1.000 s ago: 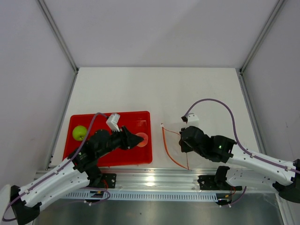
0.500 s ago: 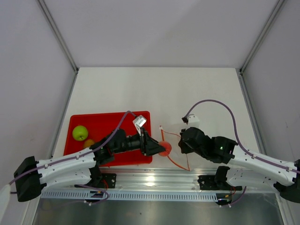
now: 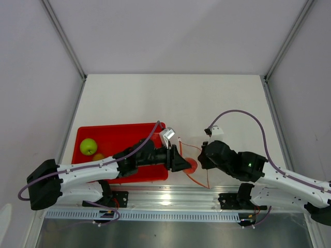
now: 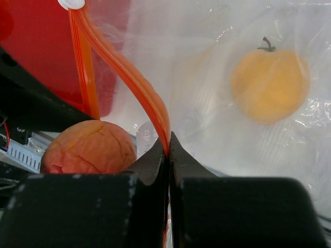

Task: Place the food in the zip-top bag and seal the zipper
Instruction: Place the fake fruit in the zipper food storage bag.

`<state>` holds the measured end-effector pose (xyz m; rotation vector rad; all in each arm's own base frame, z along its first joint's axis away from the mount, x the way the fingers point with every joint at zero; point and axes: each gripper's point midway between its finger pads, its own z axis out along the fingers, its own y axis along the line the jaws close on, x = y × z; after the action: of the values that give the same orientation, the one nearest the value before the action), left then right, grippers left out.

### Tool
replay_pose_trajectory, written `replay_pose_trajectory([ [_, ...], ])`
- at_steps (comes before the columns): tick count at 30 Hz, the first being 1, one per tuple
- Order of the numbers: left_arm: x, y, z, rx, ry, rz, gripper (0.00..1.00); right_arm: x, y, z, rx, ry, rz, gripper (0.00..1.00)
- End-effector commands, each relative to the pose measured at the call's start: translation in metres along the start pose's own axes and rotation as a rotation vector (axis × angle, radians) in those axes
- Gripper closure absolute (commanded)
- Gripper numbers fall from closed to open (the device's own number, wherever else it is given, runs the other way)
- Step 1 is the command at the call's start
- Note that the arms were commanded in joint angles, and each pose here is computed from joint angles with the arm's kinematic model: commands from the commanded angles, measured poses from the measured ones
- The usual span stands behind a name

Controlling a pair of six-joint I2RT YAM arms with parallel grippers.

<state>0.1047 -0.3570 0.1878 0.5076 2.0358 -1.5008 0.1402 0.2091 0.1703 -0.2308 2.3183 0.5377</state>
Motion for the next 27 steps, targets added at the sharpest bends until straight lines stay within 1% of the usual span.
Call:
replay_pose_trajectory([
  [1,-0.017,-0.011,0.004,-0.019,-0.034,0.000,0.42,-0.006,0.000,-0.004,0.000,-0.028,0.022,1.00],
  [3,-0.014,-0.004,0.001,-0.063,-0.029,0.002,0.15,-0.007,0.000,-0.005,0.001,-0.029,0.022,1.00],
  [4,-0.019,-0.005,-0.003,-0.069,-0.050,0.012,0.11,-0.007,-0.001,-0.005,0.003,-0.032,0.024,1.00],
  [5,-0.019,-0.004,-0.005,-0.078,-0.057,0.014,0.01,-0.006,-0.001,-0.005,0.002,-0.033,0.026,1.00],
  [13,-0.027,0.005,-0.023,-0.168,-0.085,0.040,0.00,-0.008,-0.003,-0.006,0.007,-0.039,0.022,1.00],
  [15,-0.031,0.008,-0.030,-0.198,-0.107,0.040,0.00,-0.011,-0.004,-0.007,0.013,-0.049,0.020,1.00],
  [17,-0.024,0.018,-0.039,-0.258,-0.084,0.029,0.01,-0.012,-0.003,-0.008,0.015,-0.051,0.014,1.00],
  [18,-0.035,0.024,-0.047,-0.314,-0.140,0.032,0.01,-0.013,-0.004,-0.008,0.017,-0.054,0.010,1.00],
  [19,-0.037,0.031,-0.053,-0.358,-0.154,0.017,0.00,-0.013,-0.004,-0.008,0.020,-0.053,0.007,1.00],
  [20,-0.031,0.042,-0.063,-0.427,-0.138,0.005,0.00,-0.013,-0.004,-0.008,0.020,-0.053,0.004,1.00],
  [21,-0.038,0.056,-0.074,-0.517,-0.190,-0.005,0.00,-0.014,-0.004,-0.007,0.019,-0.054,0.001,1.00],
  [22,-0.040,0.061,-0.086,-0.562,-0.230,-0.050,0.00,-0.013,-0.004,-0.007,0.022,-0.052,-0.006,1.00],
  [23,-0.033,0.076,-0.102,-0.656,-0.218,-0.068,0.00,-0.013,-0.004,-0.007,0.021,-0.050,-0.010,1.00],
  [24,-0.039,0.088,-0.117,-0.739,-0.272,-0.078,0.01,-0.014,-0.002,-0.007,0.015,-0.049,-0.010,1.00],
  [25,-0.041,0.090,-0.129,-0.768,-0.314,-0.125,0.01,-0.014,-0.002,-0.006,0.012,-0.050,-0.018,1.00],
  [26,-0.034,0.104,-0.146,-0.852,-0.302,-0.135,0.00,-0.014,-0.001,-0.005,0.012,-0.046,-0.021,1.00],
  [27,-0.035,0.109,-0.156,-0.889,-0.324,-0.147,0.01,-0.014,0.001,-0.005,0.007,-0.045,-0.022,1.00],
])
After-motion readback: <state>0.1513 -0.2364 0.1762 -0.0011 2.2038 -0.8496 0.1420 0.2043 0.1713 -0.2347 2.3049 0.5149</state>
